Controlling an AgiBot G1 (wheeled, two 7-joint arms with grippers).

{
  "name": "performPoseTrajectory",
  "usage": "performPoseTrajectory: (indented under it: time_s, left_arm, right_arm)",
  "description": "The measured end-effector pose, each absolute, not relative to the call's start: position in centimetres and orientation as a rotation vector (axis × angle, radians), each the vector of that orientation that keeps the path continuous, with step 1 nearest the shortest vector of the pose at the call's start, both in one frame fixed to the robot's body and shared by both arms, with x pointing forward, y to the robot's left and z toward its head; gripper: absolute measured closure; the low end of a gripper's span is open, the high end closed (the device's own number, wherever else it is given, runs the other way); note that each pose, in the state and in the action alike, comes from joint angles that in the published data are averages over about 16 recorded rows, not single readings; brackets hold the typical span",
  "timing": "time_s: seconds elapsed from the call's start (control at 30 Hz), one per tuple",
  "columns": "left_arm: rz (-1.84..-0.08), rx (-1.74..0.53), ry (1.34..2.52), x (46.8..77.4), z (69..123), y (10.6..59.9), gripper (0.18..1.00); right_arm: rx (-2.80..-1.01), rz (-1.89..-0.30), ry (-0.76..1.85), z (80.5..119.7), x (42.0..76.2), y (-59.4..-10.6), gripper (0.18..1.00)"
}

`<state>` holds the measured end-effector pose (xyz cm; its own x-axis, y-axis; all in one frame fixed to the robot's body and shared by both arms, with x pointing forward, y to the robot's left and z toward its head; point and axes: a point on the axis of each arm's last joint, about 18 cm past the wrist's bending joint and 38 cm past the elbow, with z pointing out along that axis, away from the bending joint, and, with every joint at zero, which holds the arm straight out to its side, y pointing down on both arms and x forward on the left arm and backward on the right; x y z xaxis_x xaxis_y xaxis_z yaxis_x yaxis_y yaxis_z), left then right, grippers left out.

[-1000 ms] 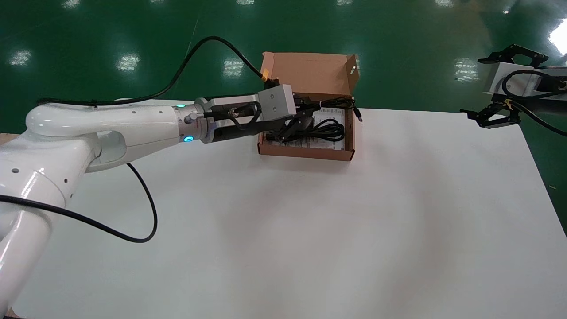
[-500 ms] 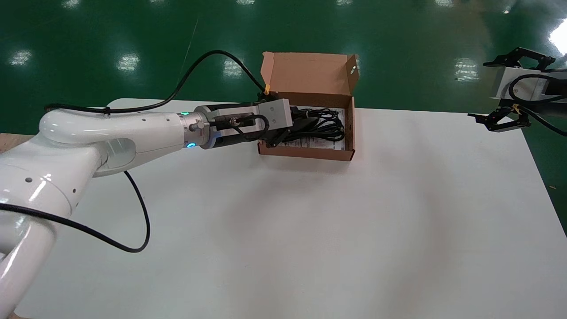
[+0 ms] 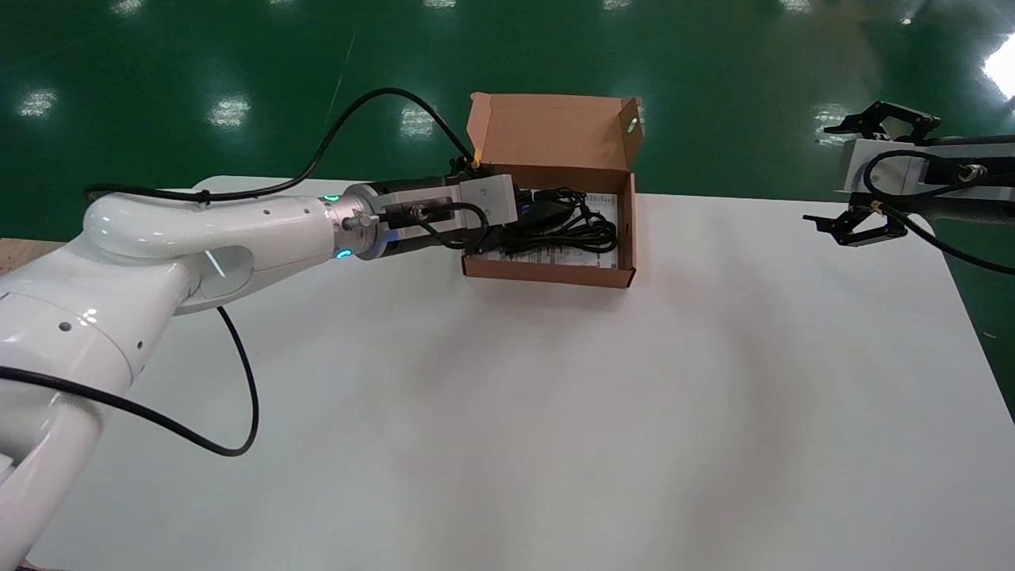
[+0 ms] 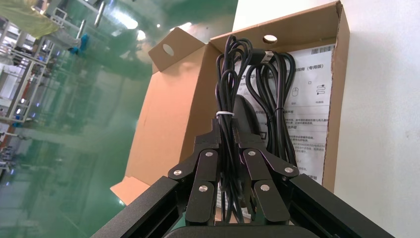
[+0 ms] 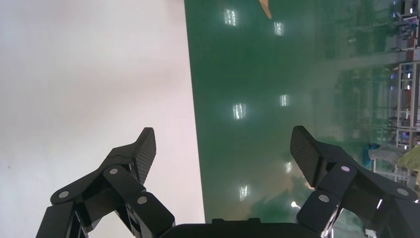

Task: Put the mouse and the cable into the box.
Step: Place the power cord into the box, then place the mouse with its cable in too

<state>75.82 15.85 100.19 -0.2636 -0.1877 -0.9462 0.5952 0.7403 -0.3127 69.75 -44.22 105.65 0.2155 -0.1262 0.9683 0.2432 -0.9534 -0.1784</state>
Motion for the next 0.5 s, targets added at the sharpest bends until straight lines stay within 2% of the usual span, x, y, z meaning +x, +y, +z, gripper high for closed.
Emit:
performPoseTrajectory:
  time_s: [0.33, 0.5]
  left_arm:
    - [-0.764, 0.324, 1.682, 75.9, 100.1, 15.7, 0.952]
    - [-0.765, 0.323, 1.681, 75.9, 100.1, 15.7, 0.914]
  right_arm:
    - [-2.191, -1.763, -0.124, 104.9, 70.2, -43.0, 0.179]
    - [-2.189, -1.757, -0.125, 104.8, 70.2, -42.9, 0.179]
